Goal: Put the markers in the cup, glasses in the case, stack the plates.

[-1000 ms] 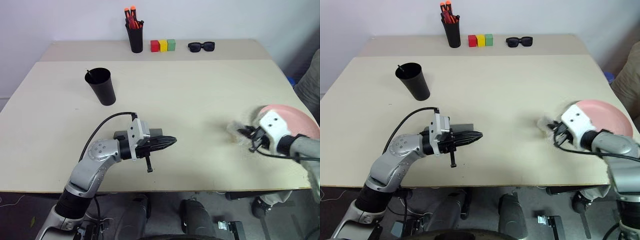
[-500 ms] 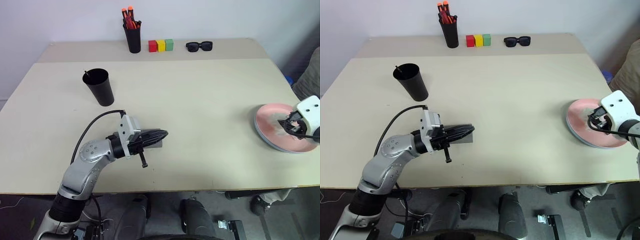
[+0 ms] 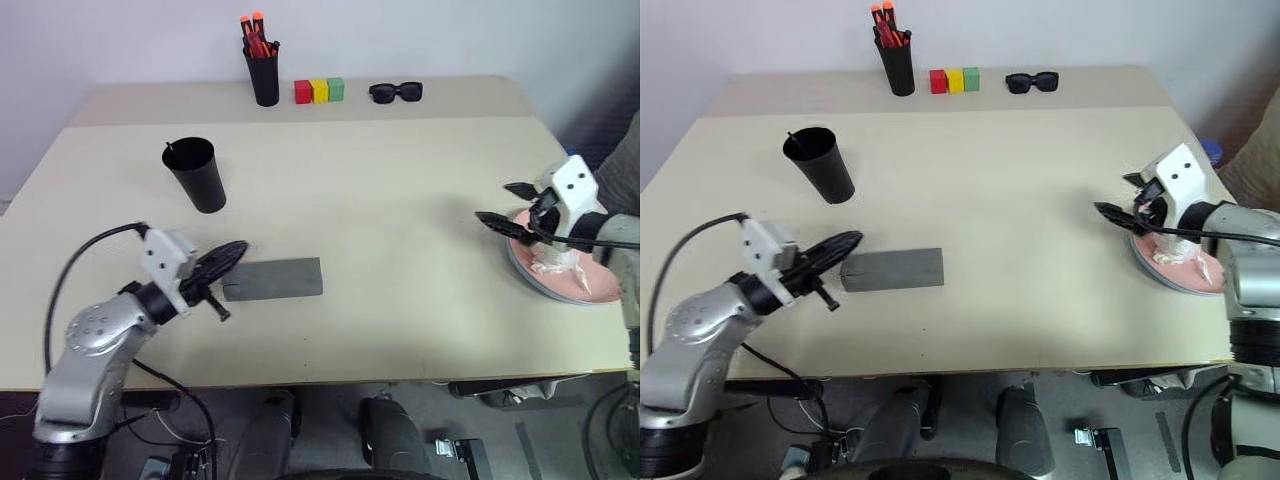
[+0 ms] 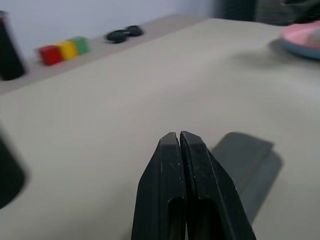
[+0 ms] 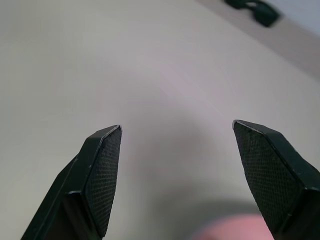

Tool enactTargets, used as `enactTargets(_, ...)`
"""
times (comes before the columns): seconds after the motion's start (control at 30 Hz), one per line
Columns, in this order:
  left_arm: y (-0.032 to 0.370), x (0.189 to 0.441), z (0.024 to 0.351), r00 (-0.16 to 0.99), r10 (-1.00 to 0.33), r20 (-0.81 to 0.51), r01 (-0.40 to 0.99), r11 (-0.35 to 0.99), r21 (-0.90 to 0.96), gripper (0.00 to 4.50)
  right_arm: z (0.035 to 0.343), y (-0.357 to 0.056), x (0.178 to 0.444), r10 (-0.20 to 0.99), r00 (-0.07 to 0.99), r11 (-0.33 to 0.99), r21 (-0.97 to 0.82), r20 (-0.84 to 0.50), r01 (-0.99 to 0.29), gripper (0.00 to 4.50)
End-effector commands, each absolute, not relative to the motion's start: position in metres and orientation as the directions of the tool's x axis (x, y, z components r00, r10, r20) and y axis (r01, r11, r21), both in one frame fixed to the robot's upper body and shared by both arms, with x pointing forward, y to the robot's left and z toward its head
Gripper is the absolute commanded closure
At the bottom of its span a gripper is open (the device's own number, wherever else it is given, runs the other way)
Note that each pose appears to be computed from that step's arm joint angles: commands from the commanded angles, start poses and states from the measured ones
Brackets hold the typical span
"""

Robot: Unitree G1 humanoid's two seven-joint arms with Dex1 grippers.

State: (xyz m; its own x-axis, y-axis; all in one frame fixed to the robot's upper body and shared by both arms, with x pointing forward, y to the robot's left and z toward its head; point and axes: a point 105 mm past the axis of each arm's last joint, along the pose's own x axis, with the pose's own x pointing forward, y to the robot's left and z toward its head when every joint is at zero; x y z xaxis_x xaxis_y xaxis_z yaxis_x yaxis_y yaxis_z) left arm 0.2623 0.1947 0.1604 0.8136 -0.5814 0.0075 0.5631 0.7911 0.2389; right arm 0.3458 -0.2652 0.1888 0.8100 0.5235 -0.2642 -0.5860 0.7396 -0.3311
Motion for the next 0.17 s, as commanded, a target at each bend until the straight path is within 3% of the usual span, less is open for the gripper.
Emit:
enactTargets(0.03, 0.237, 0.245, 0.175, 0.898, -0.439, 0.032, 0.409, 0.859, 0.308, 4.50, 0.197, -0.241, 0.342, 0.637, 0.733, 0.668, -0.304, -0.239, -0.680, 0.90)
enactTargets(0.17, 0.250, 0.234, 0.169, 0.921, -0.391, 0.007, 0.370, 0.878, 0.304, 4.50, 0.193, -0.235, 0.349, 0.652, 0.716, 0.648, -0.307, -0.250, -0.697, 0.90)
